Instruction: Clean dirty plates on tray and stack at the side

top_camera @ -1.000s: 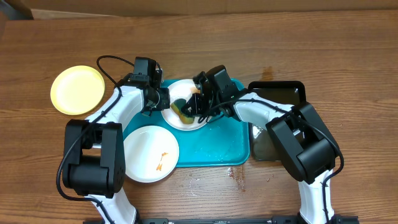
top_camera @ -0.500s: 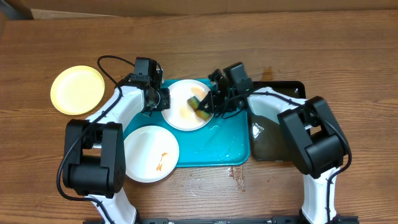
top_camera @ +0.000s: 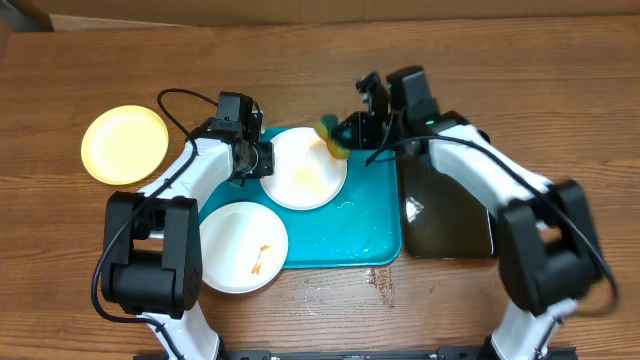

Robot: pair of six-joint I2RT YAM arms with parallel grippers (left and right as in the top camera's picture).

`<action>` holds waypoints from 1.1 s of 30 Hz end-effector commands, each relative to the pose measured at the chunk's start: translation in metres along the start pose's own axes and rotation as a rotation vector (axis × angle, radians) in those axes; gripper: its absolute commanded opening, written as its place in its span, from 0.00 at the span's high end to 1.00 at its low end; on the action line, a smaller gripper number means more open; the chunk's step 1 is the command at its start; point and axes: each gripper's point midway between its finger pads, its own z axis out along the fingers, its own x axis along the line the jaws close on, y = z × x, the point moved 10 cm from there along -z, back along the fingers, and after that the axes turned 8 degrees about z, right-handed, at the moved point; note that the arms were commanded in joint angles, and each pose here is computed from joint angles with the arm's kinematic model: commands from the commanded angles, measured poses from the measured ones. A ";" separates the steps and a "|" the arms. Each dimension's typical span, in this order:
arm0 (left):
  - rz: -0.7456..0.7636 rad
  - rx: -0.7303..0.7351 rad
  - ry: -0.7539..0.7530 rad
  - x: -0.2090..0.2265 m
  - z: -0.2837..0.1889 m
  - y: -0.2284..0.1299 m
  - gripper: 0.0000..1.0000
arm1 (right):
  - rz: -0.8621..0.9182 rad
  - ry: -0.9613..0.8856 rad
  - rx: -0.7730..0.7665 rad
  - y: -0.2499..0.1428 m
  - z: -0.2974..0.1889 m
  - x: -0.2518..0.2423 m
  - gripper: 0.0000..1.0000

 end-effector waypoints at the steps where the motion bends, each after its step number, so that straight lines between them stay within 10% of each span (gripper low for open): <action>1: 0.046 -0.024 0.034 0.002 -0.007 0.004 0.96 | -0.048 0.016 -0.087 0.015 -0.056 0.030 0.96; 16: 0.337 -0.498 0.378 -0.062 -0.159 0.044 0.96 | 0.401 -0.722 0.020 -0.042 -0.153 -0.079 0.96; 33: 0.752 -0.629 1.012 -0.190 -0.213 0.007 0.96 | 0.425 -0.827 0.047 -0.093 -0.125 -0.132 0.92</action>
